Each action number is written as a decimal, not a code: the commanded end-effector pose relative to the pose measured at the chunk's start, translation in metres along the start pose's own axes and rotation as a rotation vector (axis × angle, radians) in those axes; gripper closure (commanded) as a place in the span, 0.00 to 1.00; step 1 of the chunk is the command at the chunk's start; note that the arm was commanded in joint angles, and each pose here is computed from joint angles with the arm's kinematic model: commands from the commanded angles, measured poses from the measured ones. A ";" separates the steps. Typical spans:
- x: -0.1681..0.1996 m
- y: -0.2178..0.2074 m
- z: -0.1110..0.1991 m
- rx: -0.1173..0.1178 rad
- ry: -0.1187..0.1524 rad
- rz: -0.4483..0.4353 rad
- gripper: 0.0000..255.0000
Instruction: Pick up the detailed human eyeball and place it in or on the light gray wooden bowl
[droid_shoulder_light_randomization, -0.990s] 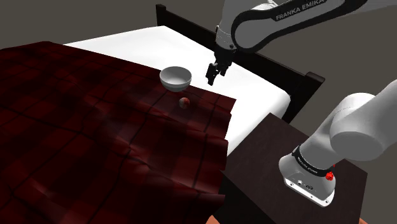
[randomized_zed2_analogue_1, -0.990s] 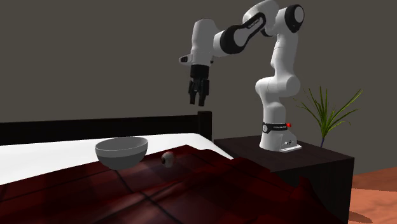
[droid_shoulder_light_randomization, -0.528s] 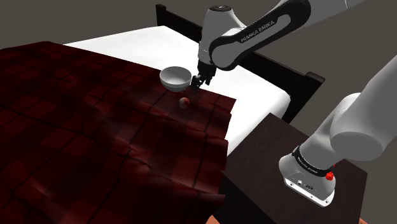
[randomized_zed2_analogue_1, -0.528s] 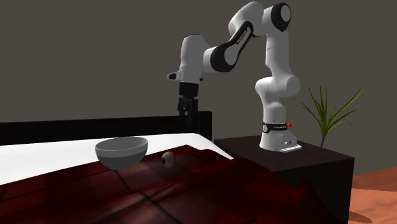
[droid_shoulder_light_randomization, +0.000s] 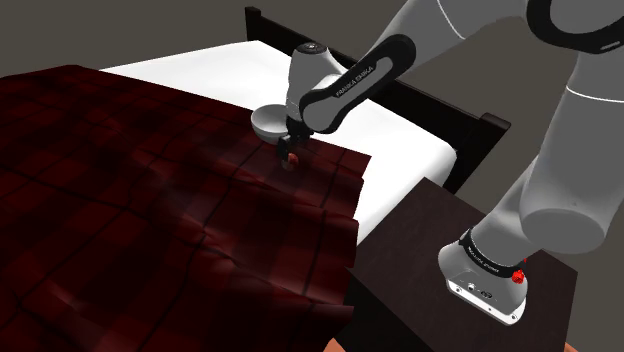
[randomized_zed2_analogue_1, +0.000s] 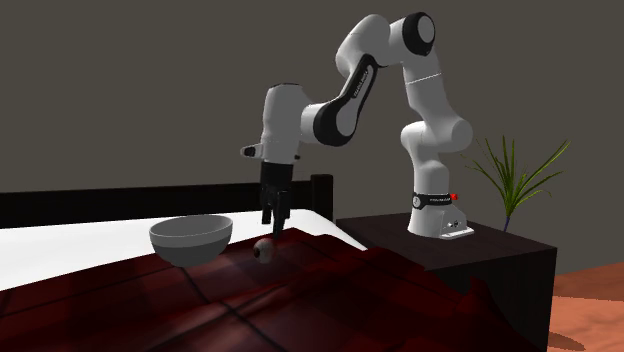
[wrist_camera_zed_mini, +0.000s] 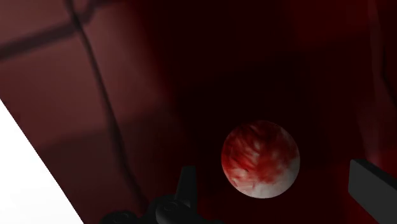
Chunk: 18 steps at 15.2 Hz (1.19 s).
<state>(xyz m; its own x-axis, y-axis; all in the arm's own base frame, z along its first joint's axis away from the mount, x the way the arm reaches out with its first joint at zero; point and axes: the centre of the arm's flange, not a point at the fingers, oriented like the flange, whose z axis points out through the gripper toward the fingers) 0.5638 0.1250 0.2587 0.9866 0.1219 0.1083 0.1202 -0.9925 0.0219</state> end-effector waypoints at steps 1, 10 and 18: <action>0.006 -0.004 0.017 0.001 0.001 -0.001 0.00; 0.006 -0.004 0.052 0.001 0.001 -0.001 0.00; 0.006 -0.004 0.052 0.001 0.001 -0.001 1.00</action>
<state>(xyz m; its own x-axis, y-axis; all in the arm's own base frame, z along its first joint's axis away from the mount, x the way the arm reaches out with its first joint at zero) 0.5747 0.1296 0.2079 0.9864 0.1228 0.1097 0.1211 -0.9924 0.0212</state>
